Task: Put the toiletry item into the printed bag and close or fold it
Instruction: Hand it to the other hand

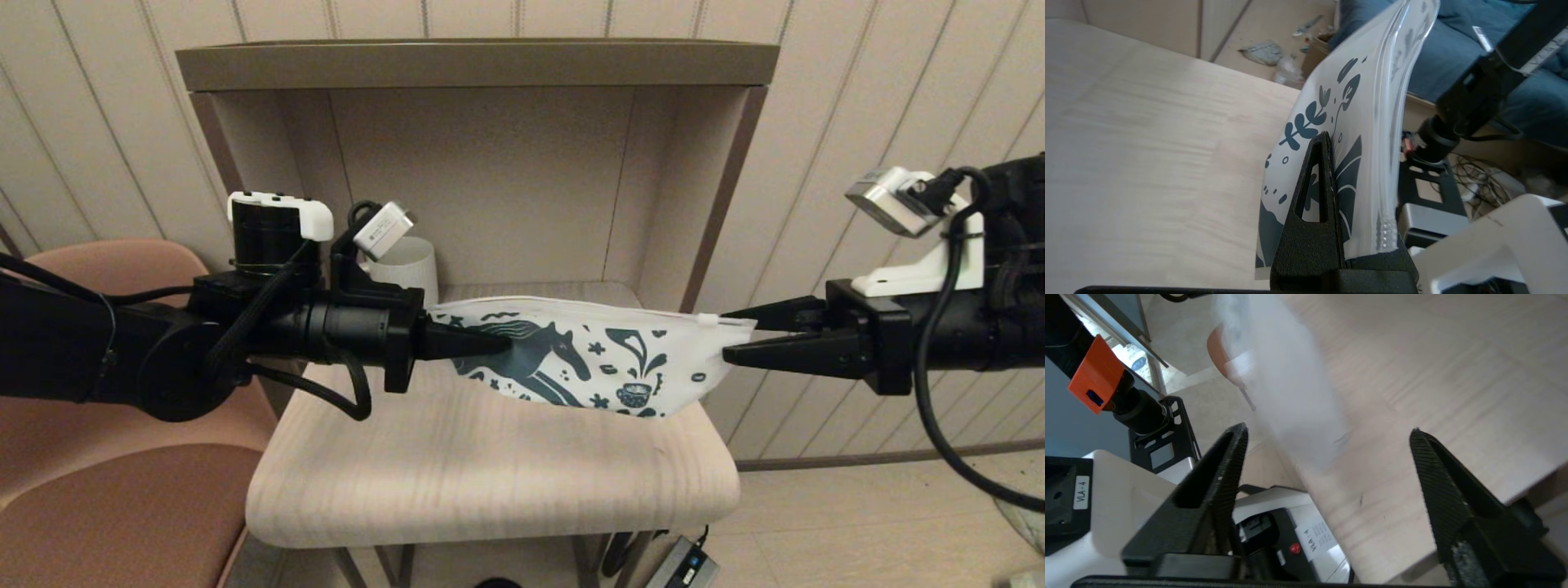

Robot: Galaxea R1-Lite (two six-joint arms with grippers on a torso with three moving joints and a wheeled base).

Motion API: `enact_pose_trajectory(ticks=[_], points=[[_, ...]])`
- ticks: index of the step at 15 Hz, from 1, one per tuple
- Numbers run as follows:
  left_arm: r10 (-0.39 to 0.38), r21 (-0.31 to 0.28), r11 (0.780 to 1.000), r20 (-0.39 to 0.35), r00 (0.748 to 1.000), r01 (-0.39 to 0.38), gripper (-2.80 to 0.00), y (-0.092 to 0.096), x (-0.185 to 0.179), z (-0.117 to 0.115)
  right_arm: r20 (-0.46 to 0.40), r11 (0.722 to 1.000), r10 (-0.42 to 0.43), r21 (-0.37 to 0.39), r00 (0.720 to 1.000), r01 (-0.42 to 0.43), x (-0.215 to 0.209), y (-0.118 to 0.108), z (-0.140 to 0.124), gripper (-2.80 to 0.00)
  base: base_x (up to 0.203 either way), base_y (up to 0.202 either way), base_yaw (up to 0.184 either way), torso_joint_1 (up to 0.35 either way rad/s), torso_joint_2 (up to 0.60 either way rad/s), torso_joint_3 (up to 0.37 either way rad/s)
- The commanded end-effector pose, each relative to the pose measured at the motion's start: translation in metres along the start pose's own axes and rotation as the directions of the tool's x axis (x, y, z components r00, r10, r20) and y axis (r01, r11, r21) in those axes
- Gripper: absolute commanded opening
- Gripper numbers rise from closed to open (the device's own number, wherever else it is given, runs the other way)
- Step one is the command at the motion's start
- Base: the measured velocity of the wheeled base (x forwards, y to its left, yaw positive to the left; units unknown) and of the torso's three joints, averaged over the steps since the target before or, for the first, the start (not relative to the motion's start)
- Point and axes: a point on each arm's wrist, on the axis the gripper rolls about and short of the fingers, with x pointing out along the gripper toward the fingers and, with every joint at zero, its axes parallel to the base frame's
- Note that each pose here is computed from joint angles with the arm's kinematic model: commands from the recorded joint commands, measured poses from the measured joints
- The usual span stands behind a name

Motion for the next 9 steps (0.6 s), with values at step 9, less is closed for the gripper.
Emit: enact_pose_trajectory(ticks=[9], points=[[-0.023,-0.019,1.0,-0.013,1.0,0.023,-2.8,0.007,0.006,-0.01,-0.032,0.988,0.154,-0.012,0.988,-0.154,0.016,0.023,-0.016,0.0,0.0,0.0,0.0,0.0,0.0,0.0]])
